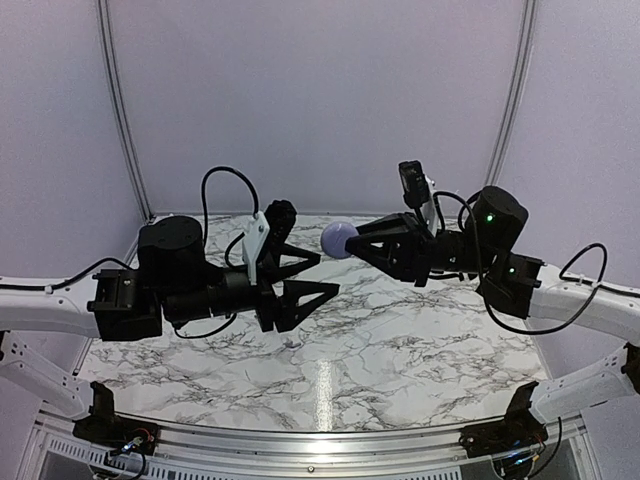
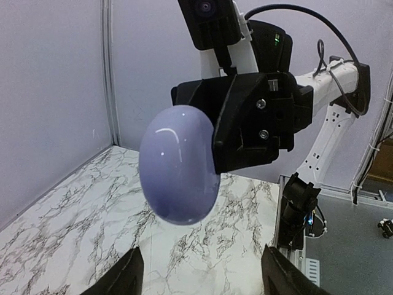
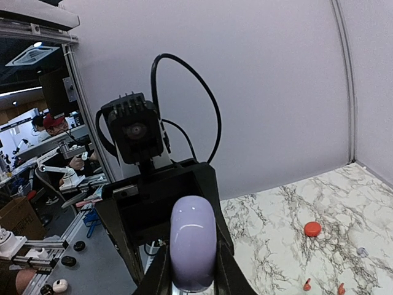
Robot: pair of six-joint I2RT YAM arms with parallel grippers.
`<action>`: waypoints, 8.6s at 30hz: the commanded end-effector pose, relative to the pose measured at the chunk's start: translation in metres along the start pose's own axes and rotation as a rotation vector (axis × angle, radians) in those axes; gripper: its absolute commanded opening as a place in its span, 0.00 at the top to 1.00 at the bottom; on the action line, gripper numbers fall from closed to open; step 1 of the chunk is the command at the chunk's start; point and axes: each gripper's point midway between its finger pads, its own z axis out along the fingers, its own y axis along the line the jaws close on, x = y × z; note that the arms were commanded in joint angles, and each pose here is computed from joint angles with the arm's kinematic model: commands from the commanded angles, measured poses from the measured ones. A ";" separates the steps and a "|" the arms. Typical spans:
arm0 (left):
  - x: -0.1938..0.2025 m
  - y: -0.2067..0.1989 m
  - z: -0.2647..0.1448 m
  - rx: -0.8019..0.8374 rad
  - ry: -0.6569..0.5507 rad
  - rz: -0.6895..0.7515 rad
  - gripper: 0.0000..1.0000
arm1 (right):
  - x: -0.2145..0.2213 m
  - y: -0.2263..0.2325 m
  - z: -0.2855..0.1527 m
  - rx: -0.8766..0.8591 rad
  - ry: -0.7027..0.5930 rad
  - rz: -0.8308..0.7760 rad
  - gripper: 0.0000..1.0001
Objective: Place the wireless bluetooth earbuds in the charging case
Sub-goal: Pass from the right arm to the left, then pass from the left arm to the right, then open the charging case, then pick up the left earbud from the corner of the board.
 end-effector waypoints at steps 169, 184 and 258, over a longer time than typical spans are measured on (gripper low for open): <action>0.001 0.020 -0.004 0.144 0.037 -0.112 0.38 | 0.068 0.002 0.009 -0.012 0.390 0.022 0.91; 0.011 0.032 0.009 0.078 0.091 -0.111 0.41 | 0.071 0.003 0.008 -0.021 0.393 0.028 0.92; 0.239 0.349 -0.028 -0.744 0.654 -0.628 0.58 | 0.107 -0.058 -0.060 0.253 0.329 0.126 0.97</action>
